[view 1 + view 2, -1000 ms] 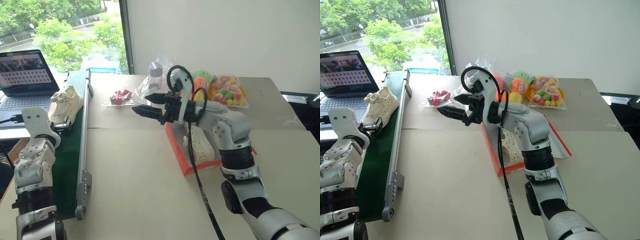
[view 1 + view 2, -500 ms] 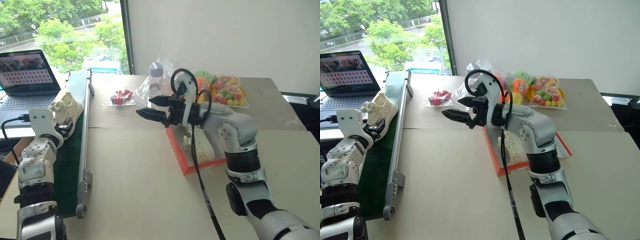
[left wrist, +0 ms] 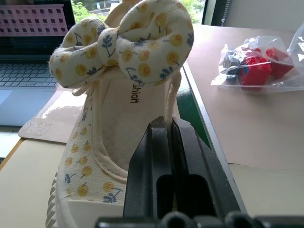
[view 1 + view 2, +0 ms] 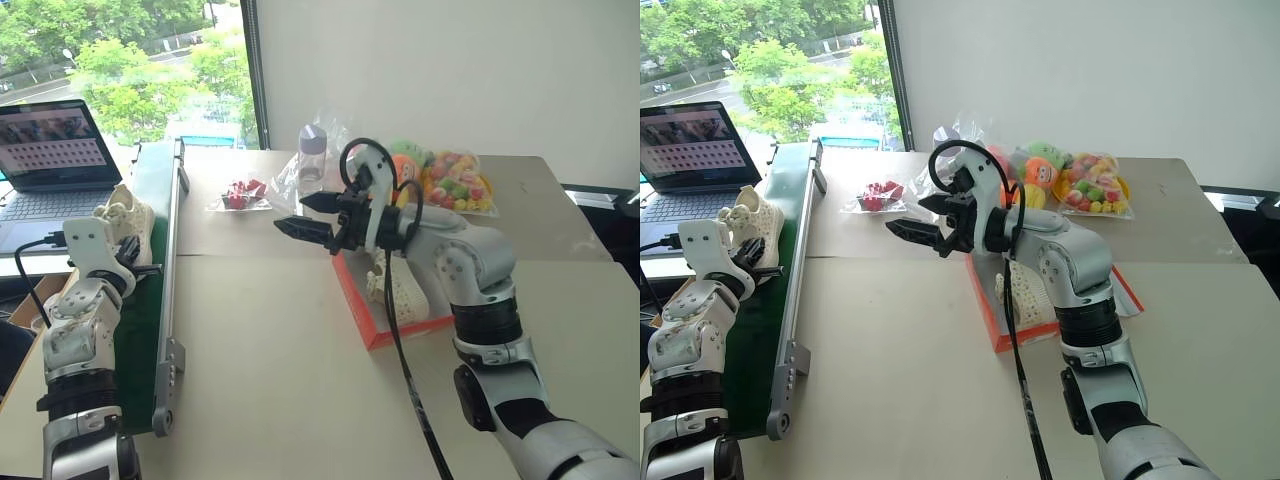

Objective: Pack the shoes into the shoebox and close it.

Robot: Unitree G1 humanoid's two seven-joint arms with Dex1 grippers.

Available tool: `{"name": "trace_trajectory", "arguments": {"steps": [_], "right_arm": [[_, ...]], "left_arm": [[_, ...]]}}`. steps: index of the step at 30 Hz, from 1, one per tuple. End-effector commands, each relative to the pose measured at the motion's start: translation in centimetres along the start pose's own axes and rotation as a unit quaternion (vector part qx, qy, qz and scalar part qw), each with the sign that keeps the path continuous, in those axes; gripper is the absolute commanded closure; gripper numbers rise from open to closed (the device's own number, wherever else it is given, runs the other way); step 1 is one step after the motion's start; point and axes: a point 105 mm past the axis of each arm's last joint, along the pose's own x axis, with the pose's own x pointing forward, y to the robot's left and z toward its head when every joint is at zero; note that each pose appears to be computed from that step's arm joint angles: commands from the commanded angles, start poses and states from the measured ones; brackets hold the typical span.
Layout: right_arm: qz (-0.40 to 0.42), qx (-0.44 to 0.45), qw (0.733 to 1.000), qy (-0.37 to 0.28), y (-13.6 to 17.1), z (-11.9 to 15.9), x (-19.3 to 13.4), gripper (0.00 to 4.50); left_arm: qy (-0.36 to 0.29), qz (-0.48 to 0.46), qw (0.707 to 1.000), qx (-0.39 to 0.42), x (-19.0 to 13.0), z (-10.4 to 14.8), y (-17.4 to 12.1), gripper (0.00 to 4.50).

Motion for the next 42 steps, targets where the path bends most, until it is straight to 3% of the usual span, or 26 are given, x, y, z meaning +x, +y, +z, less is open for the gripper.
{"name": "trace_trajectory", "arguments": {"steps": [1,14,25,31,36,42], "right_arm": [[0.007,-0.028,0.999,-0.019,0.6,1.5,-0.1,0.0],[0.007,-0.029,0.999,-0.015,0.5,1.3,-0.2,0.0],[0.002,-0.014,1.0,-0.028,0.3,1.8,-0.1,0.0],[-0.031,0.125,0.984,-0.124,-2.3,5.4,-0.8,0.0],[-0.125,0.237,0.95,-0.16,-7.0,6.6,-1.6,0.0],[-0.131,0.295,0.931,-0.17,-7.9,6.9,-1.8,0.0]], "left_arm": [[-0.004,0.014,1.0,0.003,0.2,0.5,0.1,4.46],[-0.106,-0.002,0.994,-0.011,-0.4,6.8,-2.4,4.46],[-0.135,-0.034,0.99,-0.027,-1.1,9.4,-5.1,4.46],[-0.149,-0.154,0.975,-0.054,-2.4,11.0,-11.2,4.46],[-0.149,-0.234,0.959,-0.055,-3.7,11.8,-16.0,4.46],[-0.158,-0.302,0.938,-0.062,-4.8,13.5,-20.0,4.46]]}}
